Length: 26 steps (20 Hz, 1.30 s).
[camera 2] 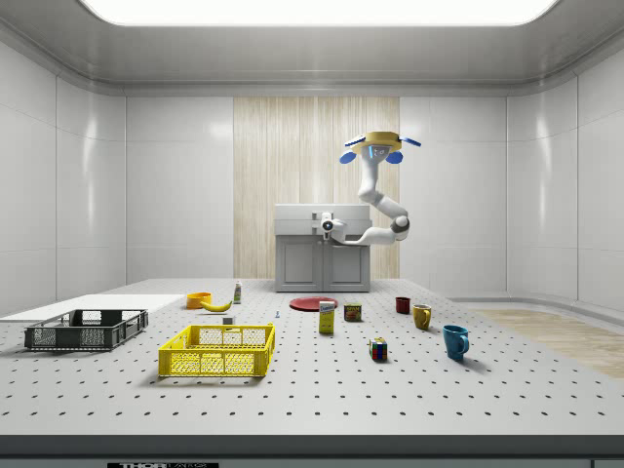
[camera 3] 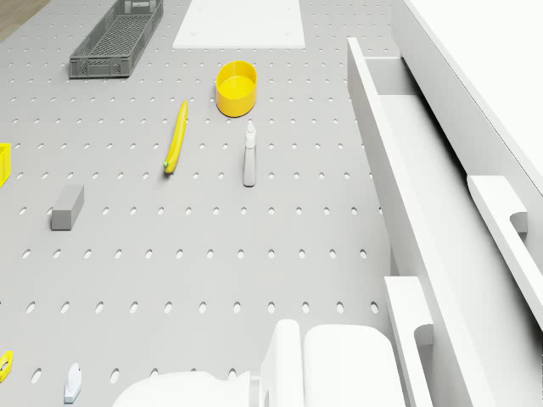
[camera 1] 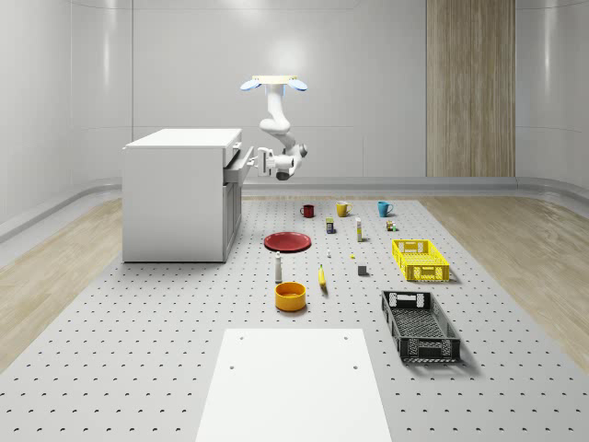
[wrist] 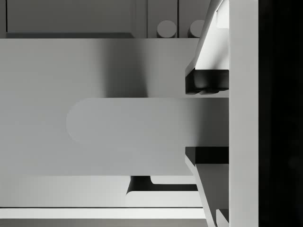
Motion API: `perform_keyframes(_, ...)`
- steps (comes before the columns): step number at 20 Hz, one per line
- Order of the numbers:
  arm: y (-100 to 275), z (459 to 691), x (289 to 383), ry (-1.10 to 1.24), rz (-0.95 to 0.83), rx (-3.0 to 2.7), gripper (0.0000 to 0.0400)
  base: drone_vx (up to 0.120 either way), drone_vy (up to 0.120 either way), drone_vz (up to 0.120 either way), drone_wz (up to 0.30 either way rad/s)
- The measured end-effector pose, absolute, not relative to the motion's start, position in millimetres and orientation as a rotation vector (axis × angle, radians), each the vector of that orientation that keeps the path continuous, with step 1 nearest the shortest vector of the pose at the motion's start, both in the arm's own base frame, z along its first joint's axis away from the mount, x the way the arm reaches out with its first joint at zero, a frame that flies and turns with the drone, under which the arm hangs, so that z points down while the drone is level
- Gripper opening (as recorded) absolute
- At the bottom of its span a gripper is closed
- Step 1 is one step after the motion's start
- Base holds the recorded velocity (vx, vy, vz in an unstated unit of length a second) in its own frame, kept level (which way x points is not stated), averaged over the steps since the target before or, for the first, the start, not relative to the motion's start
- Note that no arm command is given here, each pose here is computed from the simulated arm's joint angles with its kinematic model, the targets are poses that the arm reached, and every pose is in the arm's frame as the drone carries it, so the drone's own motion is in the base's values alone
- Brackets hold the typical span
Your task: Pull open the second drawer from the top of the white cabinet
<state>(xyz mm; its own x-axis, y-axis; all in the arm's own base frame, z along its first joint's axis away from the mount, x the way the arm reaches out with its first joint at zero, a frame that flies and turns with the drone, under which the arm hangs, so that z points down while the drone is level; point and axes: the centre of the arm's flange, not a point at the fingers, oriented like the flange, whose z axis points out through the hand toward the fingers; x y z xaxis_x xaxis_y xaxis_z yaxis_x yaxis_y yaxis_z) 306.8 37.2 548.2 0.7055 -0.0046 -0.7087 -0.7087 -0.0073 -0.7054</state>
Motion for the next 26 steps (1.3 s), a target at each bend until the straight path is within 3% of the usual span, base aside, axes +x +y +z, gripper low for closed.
perform_keyframes(23,-14.7,542.2,308.9,0.59,0.59,-1.497,0.0145,0.0,0.0,0.0,0.0)
perform_keyframes(26,-23.1,545.3,307.9,0.604,0.604,-1.491,0.0123,0.0,0.0,0.0,0.0)
